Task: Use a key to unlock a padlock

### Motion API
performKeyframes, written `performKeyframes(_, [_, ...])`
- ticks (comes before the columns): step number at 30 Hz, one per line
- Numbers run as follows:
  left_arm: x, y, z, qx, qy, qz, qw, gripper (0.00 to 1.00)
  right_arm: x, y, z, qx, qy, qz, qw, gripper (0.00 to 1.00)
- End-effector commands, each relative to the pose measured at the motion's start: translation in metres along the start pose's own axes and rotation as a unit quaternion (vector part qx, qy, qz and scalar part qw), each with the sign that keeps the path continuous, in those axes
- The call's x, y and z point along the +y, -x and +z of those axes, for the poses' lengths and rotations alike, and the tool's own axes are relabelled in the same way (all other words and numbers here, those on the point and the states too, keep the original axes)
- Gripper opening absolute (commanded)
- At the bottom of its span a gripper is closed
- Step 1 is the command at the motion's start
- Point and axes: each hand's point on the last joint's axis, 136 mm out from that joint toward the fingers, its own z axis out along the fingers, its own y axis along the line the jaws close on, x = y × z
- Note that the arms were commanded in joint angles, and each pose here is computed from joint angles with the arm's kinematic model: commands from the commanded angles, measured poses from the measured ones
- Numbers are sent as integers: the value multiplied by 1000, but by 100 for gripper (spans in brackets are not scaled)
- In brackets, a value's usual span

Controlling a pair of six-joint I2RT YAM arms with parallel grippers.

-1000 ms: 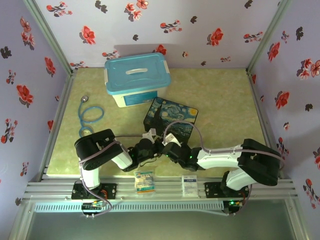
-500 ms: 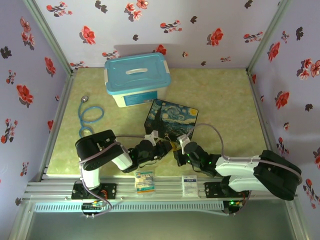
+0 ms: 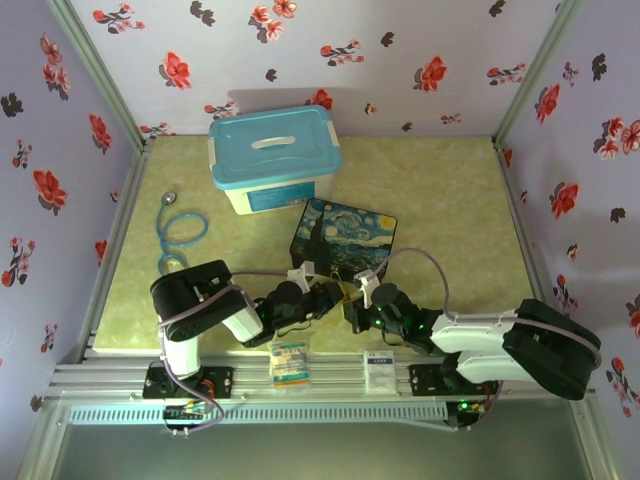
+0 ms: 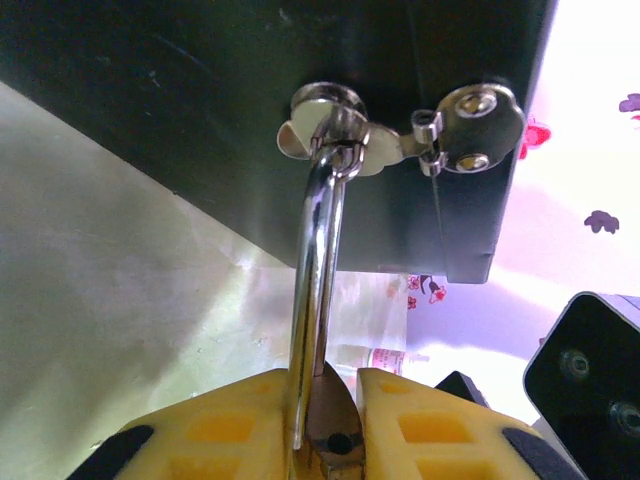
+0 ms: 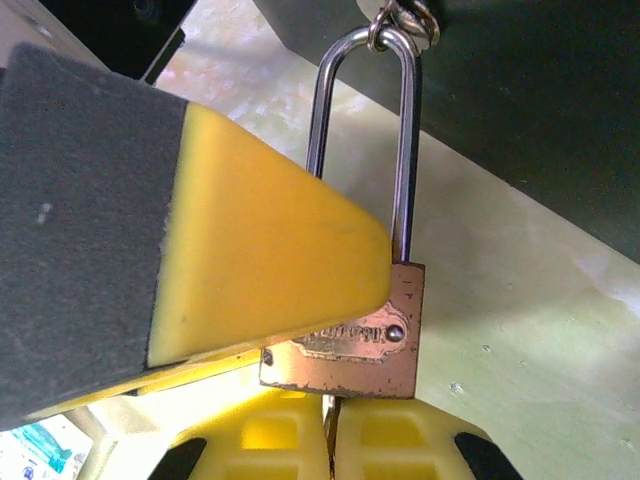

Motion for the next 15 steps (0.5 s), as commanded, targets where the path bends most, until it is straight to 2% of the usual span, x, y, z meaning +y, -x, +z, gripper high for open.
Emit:
performKeyframes(1, [8, 12, -5, -42, 17, 22, 999, 32, 22, 11, 1, -11, 47, 5, 999, 3])
performKeyframes(2, [11, 14, -8, -48, 22, 22, 998, 38, 21, 10, 1, -11, 46, 4, 999, 3])
performKeyframes(7, [15, 18, -13, -60, 34, 32, 997, 41, 21, 7, 5, -2, 47, 4, 999, 3])
performKeyframes(9, [14, 17, -11, -58, 38, 42, 997, 40, 22, 6, 7, 2, 51, 4, 999, 3])
performKeyframes(13, [12, 17, -8, -57, 39, 49, 996, 29, 22, 3, 10, 7, 53, 6, 999, 3])
performKeyframes(15, [11, 13, -8, -58, 41, 52, 996, 28, 22, 2, 12, 10, 53, 9, 998, 3])
